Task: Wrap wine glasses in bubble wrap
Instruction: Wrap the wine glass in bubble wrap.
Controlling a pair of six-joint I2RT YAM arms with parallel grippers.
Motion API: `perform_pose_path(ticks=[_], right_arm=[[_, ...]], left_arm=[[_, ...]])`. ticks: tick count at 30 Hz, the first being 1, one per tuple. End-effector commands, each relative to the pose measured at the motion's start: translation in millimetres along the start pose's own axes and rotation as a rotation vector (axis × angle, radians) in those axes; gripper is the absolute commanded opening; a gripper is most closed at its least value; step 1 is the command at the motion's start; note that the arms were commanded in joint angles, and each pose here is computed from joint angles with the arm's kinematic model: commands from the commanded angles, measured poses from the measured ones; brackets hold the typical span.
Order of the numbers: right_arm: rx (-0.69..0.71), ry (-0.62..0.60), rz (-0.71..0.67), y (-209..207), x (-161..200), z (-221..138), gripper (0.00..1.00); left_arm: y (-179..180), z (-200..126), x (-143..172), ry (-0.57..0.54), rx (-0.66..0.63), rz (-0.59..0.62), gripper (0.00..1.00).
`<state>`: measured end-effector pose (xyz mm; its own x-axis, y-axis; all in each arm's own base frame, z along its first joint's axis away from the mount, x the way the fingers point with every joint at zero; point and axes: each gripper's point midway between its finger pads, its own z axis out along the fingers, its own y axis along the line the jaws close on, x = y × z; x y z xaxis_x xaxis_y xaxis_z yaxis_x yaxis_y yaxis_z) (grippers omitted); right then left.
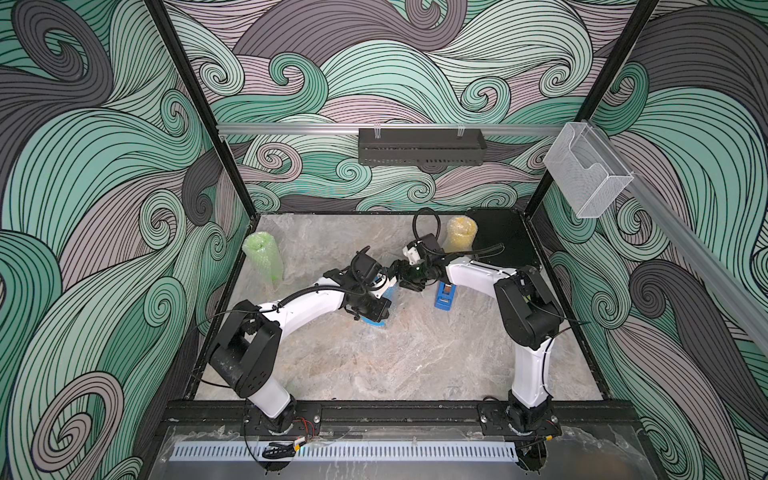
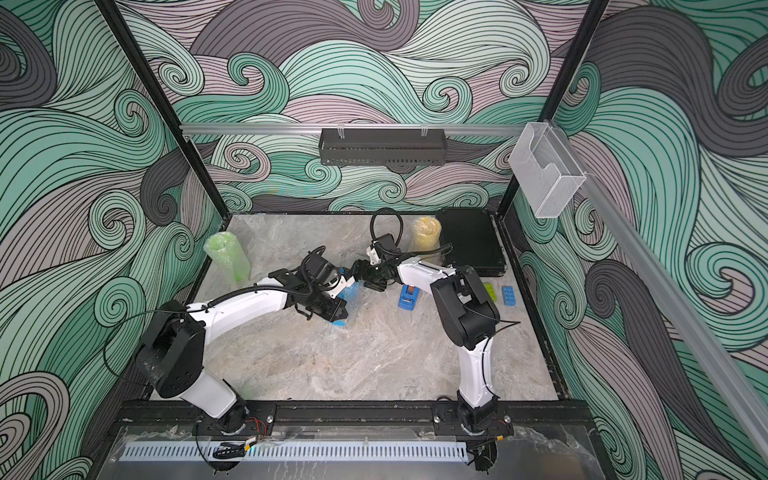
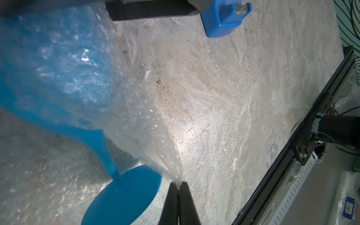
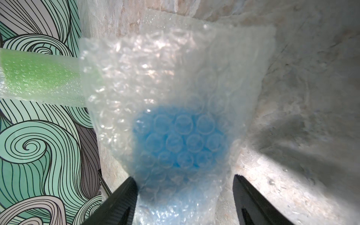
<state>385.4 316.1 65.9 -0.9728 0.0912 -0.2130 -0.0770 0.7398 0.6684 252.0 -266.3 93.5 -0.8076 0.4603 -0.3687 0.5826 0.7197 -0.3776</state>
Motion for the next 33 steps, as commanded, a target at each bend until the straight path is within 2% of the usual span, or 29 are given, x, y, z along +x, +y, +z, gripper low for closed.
perform_pose_path(ticks=[1, 14, 19, 21, 24, 26, 28, 32, 33], right_arm=[[0.107, 0.021, 0.041, -29, 5, 9, 0.79], [0.150, 0.016, 0.048, -37, 2, 11, 0.79], [0.150, 0.012, 0.059, -36, 0, 12, 0.78], [0.148, 0.010, 0.058, -34, 0, 12, 0.78], [0.143, 0.008, 0.068, -32, -1, 12, 0.78], [0.137, 0.001, 0.068, -30, -2, 11, 0.78], [0.135, -0.002, 0.070, -30, -3, 11, 0.78], [0.130, -0.002, 0.073, -27, -4, 11, 0.78], [0.124, -0.003, 0.072, -25, -4, 11, 0.78]], left_arm=[[-4, -17, -2, -0.045, -0.003, 0.035, 0.00], [32, -27, 13, -0.087, -0.094, 0.006, 0.00], [53, -30, 12, -0.110, -0.134, -0.055, 0.01], [54, -31, 10, -0.117, -0.130, -0.067, 0.11], [44, -40, 0, -0.130, -0.086, -0.074, 0.39], [42, -49, -12, -0.154, -0.077, -0.071, 0.53], [43, -50, -25, -0.150, -0.073, -0.061, 0.65], [48, -43, -50, -0.106, -0.062, -0.042, 0.79], [50, -39, -54, -0.087, -0.056, -0.034, 0.86]])
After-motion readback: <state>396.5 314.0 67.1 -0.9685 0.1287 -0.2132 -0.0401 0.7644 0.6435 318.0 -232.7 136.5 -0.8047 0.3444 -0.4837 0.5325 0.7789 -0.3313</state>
